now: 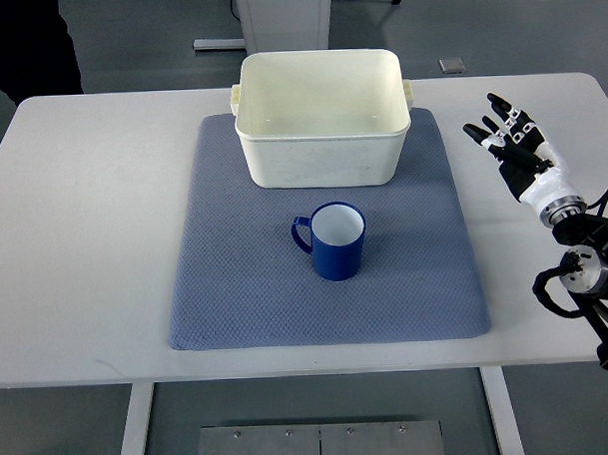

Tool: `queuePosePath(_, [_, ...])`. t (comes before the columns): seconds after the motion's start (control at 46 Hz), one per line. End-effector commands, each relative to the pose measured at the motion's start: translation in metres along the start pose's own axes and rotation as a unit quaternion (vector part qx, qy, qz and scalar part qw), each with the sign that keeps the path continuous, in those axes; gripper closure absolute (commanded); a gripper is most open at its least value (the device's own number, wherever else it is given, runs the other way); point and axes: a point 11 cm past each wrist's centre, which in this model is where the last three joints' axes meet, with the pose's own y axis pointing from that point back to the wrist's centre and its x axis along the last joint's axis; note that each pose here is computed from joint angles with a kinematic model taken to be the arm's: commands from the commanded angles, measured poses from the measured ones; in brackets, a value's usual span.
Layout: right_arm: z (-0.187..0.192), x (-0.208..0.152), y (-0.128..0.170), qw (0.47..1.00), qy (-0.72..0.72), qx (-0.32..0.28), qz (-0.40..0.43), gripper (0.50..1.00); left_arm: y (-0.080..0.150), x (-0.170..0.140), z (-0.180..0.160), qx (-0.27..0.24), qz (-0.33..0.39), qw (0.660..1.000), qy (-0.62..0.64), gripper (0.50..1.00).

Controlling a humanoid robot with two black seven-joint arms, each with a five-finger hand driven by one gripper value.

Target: Place cup in box with right hand

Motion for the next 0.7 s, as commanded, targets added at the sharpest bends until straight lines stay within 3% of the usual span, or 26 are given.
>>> queuePosePath(0.0, [0.0000,0.0000,0.0000,1.000,0.000,0.000,0.000,0.500,0.0000,-0.0003,-0.0001,0.000,-0.001,1.000,0.000,0.500])
queuePosePath(0.674, [0.0050,-0.0086,0.0016,0.999,-0.011,-0.004,-0.033,0.500,0.0001,-0.0004,-0.0009,0.001,-0.002,1.000,0.001,0.500])
